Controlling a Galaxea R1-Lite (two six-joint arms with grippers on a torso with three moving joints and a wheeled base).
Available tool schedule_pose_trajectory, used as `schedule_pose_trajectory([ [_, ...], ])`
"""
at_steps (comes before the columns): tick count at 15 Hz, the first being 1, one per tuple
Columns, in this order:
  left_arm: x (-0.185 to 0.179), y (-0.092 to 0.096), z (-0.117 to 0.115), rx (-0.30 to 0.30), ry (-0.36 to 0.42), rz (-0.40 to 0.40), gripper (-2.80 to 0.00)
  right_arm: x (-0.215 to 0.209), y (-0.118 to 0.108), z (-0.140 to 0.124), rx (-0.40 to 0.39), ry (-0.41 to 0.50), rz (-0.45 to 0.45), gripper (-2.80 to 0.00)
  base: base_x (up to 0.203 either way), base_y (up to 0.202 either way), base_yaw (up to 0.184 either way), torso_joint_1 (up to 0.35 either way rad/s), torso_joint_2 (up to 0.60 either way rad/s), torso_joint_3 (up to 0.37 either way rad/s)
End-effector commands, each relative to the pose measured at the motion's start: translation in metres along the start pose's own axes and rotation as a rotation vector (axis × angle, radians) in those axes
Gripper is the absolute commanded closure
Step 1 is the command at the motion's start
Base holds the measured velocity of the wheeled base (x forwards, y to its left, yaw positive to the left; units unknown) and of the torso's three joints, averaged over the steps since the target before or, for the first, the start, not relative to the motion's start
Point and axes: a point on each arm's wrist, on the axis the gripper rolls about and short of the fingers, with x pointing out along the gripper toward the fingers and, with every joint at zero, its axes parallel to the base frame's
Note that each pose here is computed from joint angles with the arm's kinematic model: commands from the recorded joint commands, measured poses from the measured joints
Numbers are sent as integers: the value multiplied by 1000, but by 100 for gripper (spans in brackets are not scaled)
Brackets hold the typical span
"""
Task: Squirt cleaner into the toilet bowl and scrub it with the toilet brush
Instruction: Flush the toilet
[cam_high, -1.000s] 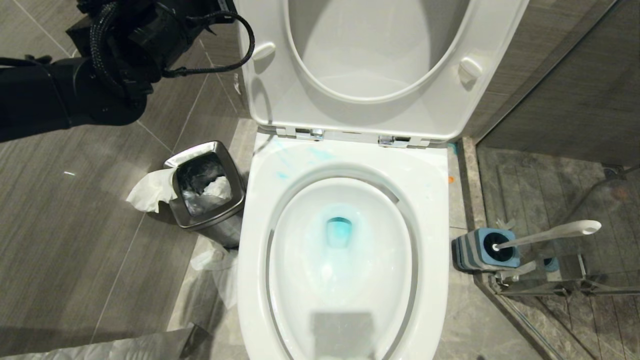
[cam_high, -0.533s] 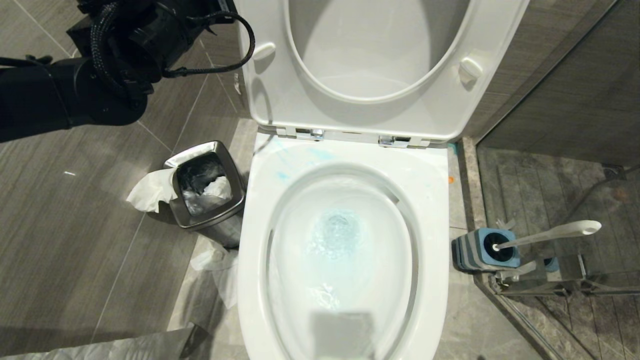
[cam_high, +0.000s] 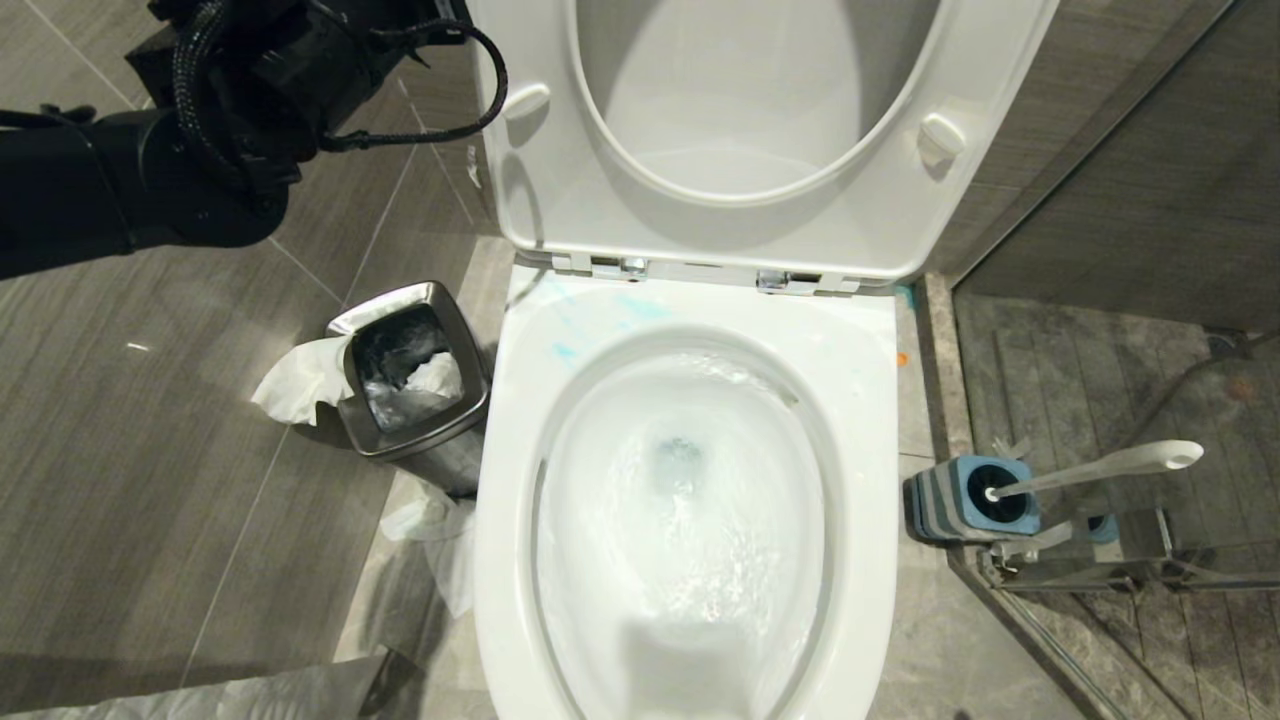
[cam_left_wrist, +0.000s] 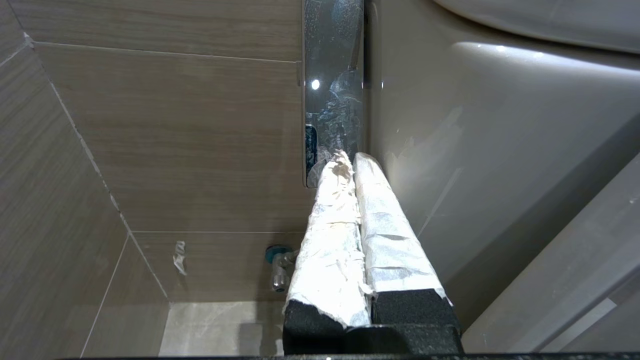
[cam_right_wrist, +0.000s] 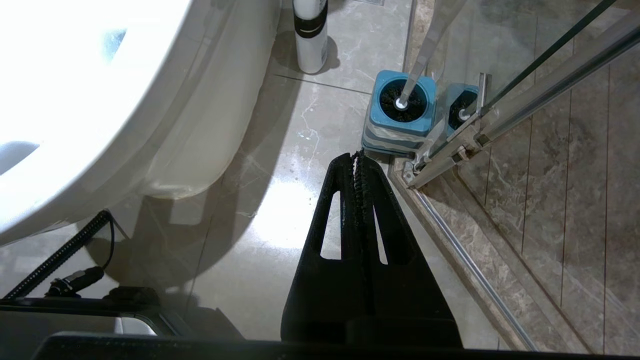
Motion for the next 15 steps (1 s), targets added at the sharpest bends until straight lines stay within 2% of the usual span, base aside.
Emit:
schedule_pose_trajectory([
  [1,-4,1,15,-1,-32,14,0,0,0,0,0,1,1,0,0,0,0,0,0,0],
  [10,-33,6,77,20,-127,41,0,0,0,0,0,1,1,0,0,0,0,0,0,0],
  [15,-55,5,112,35,-133,30,0,0,0,0,0,1,1,0,0,0,0,0,0,0],
])
